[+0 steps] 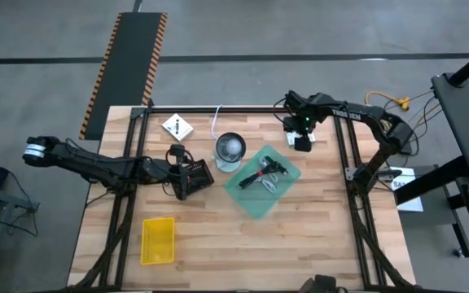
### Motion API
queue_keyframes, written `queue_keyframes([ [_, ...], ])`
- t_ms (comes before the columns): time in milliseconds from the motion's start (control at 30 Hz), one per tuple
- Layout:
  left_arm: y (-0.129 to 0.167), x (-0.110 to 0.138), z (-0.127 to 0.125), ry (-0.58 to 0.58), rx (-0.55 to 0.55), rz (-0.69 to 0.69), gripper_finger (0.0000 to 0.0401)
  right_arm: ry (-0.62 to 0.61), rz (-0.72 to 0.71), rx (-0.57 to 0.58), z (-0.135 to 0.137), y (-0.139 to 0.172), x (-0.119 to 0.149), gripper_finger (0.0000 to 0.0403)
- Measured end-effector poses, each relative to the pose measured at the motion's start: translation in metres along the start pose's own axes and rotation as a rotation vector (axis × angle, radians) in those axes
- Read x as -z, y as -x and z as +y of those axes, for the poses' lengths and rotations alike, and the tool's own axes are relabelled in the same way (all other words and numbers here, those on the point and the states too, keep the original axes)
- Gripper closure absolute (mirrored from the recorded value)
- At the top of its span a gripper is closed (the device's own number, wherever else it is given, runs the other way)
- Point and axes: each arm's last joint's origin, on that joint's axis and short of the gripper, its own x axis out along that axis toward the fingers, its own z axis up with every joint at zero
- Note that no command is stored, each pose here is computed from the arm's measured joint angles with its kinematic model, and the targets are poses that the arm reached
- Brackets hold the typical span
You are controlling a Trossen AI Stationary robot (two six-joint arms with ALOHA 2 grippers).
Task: Pick and place items into bin
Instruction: Put the right white card reader box into the yellow bin
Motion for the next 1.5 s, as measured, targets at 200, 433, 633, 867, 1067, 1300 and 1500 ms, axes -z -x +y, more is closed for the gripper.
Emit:
queue_keyframes([
  [200, -0.001, 0.001, 0.0, -0.001, 0.001, 0.004, 0.0175, 0.069, 0.015, 0.025, 0.003, -0.011, 0.004, 0.008],
  [433, -0.002, 0.002, -0.002, -0.006, 0.006, 0.015, 0.0175, 0.105, 0.011, 0.116, 0.001, -0.022, 0.005, 0.0062],
  [633, -0.005, 0.003, -0.003, -0.013, 0.011, 0.031, 0.0175, 0.138, 0.015, 0.113, 0.003, -0.029, 0.009, 0.0062],
  [867, -0.008, 0.005, -0.005, -0.02, 0.017, 0.047, 0.0175, 0.132, -0.022, 0.141, 0.003, -0.035, 0.009, 0.0062],
  [1067, -0.01, 0.007, -0.007, -0.025, 0.022, 0.061, 0.0175, 0.131, -0.021, 0.141, 0.003, -0.038, 0.01, 0.0062],
  [1300, -0.011, 0.007, -0.007, -0.026, 0.023, 0.064, 0.0175, 0.088, -0.009, 0.138, -0.005, -0.039, 0.019, 0.0062],
  [1500, -0.011, 0.007, -0.007, -0.026, 0.023, 0.063, 0.0175, 0.071, 0.018, 0.119, -0.012, -0.048, 0.022, 0.0062],
])
